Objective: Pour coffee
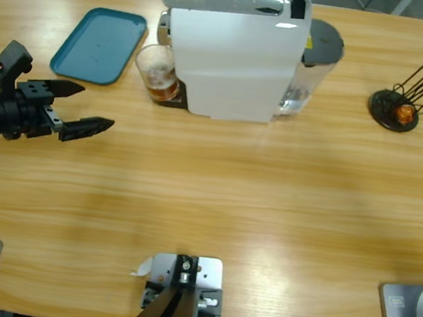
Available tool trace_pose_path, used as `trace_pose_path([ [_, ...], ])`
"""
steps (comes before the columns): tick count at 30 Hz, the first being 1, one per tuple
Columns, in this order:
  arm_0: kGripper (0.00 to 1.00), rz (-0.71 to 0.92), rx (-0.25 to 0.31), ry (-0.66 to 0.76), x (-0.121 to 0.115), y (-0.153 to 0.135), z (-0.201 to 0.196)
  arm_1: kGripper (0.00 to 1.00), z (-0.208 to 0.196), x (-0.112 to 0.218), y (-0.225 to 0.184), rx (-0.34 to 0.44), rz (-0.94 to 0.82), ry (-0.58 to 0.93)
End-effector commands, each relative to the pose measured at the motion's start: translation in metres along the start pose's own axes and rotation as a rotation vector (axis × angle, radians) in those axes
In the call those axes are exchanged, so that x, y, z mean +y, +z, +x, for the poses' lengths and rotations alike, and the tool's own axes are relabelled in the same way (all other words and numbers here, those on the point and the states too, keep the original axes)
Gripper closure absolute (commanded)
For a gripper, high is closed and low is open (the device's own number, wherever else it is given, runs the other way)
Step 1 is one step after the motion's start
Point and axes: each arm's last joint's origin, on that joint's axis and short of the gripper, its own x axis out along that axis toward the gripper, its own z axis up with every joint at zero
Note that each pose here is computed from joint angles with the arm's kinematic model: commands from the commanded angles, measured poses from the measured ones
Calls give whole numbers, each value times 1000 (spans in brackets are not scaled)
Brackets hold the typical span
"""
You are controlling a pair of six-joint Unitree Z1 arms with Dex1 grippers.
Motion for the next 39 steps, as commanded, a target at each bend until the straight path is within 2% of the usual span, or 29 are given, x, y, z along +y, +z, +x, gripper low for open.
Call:
trace_pose_path([
  [1, 0, 14, 26, -10, 0, -5, 4, 1000, -3, 22, -10, 43, -26, 10],
  [9, 0, 14, 30, -11, 0, -6, 5, 1000, -6, 23, -10, 33, -24, -7],
  [12, 0, 13, 31, -11, 0, -6, 6, 1000, -36, 15, -5, -33, -20, -68],
  [14, 0, 13, 31, -11, 0, -5, 6, 1000, -72, 4, 5, -119, -18, -127],
  [17, 0, 13, 32, -11, 0, -6, 6, 1000, -95, -1, 11, -165, -18, -148],
  [21, 0, 13, 32, -11, 0, -6, 6, 1000, -88, 3, 9, -140, -21, -116],
  [23, 0, 13, 33, -11, 0, -6, 6, 1000, -78, 16, 3, -103, -30, -84],
  [28, 0, 13, 34, -11, 0, -6, 6, 1000, -62, 36, -15, -73, -32, -32],
  [33, 0, 13, 35, -11, 0, -6, 6, 1000, -51, 39, -30, -51, -24, -19],
  [39, 0, 13, 37, -12, 0, -6, 7, 1000, -43, 33, -29, -38, -20, -33],
])
